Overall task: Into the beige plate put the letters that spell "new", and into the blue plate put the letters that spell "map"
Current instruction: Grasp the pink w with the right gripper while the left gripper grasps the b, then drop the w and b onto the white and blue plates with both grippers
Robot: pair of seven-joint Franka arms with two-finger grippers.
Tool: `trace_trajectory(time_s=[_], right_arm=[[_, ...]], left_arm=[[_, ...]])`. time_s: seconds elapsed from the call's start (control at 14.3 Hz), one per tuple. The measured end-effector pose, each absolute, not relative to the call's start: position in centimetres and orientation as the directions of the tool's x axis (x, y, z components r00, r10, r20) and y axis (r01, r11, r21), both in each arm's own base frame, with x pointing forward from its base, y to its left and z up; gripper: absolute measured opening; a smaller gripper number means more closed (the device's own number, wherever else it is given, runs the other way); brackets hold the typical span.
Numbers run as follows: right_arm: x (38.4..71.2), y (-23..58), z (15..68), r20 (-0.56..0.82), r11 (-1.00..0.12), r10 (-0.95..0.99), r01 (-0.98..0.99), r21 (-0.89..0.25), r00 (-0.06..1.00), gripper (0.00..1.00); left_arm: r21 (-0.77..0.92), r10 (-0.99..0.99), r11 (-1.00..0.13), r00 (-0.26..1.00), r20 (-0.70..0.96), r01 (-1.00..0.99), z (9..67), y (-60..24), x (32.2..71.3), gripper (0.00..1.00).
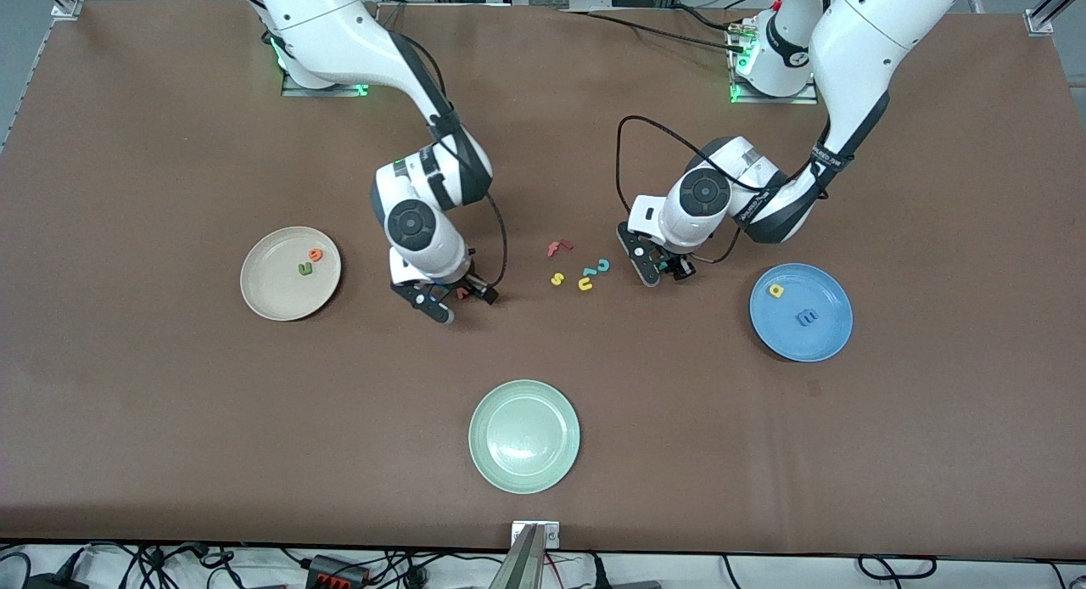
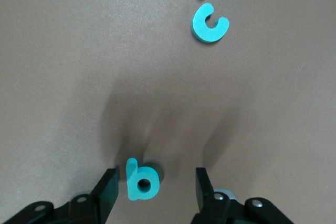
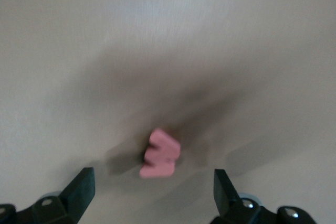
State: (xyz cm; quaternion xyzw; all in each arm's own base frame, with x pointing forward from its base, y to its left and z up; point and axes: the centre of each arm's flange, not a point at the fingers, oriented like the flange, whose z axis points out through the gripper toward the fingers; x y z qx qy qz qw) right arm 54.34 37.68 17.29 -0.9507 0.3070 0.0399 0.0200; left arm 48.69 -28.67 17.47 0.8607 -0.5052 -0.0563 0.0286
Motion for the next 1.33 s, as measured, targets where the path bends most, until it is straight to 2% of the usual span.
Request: trace_trajectory(time_s=[0.07, 0.21, 0.28, 0.35, 0.42, 0.7, 0.91, 1.05, 1.12, 1.19, 1.33], right_arm=[[54.2, 37.9, 17.2, -0.086, -0.799, -0.598, -0.601, -0.01, 0.797, 1.0], [54.9, 37.0, 17.2, -0.074, -0.782, -0.621, -0.624, -0.005, 0.78, 0.98], [55.3, 36.3, 17.2, -0.068, -0.775, -0.631, -0.632, -0.004, 0.773, 0.97], [55.7, 35.8, 17.3, -0.064, -0.769, -0.638, -0.64, -0.004, 0.767, 0.97], [56.0, 35.4, 17.3, -0.063, -0.764, -0.644, -0.645, -0.003, 0.763, 0.96], [55.6, 35.9, 17.2, -0.064, -0.741, -0.67, -0.671, 0.0, 0.74, 0.93], [55.4, 36.1, 17.1, -0.064, -0.731, -0.681, -0.682, 0.002, 0.729, 0.89], [55.4, 36.1, 17.1, -0.064, -0.729, -0.684, -0.685, 0.003, 0.727, 0.77], [55.4, 36.1, 17.1, -0.064, -0.728, -0.684, -0.685, 0.003, 0.727, 0.77], [55.5, 36.2, 17.2, -0.063, -0.729, -0.684, -0.685, 0.0, 0.727, 0.69], [55.7, 36.4, 17.6, -0.062, -0.729, -0.683, -0.684, -0.009, 0.728, 0.45]], left_arm=[[0.103, -0.876, -0.482, 0.477, -0.071, -0.87, 17.3, -28.6, 48.7, 0.6], [0.077, -0.889, -0.456, 0.451, -0.075, -0.887, 17.2, -28.4, 48.8, 0.39], [0.074, -0.892, -0.451, 0.446, -0.076, -0.89, 17.2, -28.4, 48.8, 0.39], [0.069, -0.893, -0.448, 0.443, -0.077, -0.891, 17.3, -28.4, 48.9, 0.3], [0.068, -0.893, -0.449, 0.444, -0.077, -0.891, 17.3, -28.3, 48.9, 0.28], [0.067, -0.889, -0.457, 0.451, -0.083, -0.887, 17.3, -28.3, 48.9, 0.28], [0.054, -0.87, -0.481, 0.469, -0.152, -0.875, 18.3, -27.4, 49.5, 0.28], [0.024, -0.843, -0.505, 0.486, -0.232, -0.863, 20.9, -26.3, 51.0, 0.28], [0.005, -0.823, -0.52, 0.499, -0.27, -0.854, 22.6, -25.7, 51.9, 0.28], [-0.013, -0.802, -0.537, 0.516, -0.301, -0.843, 24.3, -25.1, 52.9, 0.28], [-0.048, -0.746, -0.599, 0.579, -0.33, -0.799, 27.1, -23.1, 55.0, 0.28]])
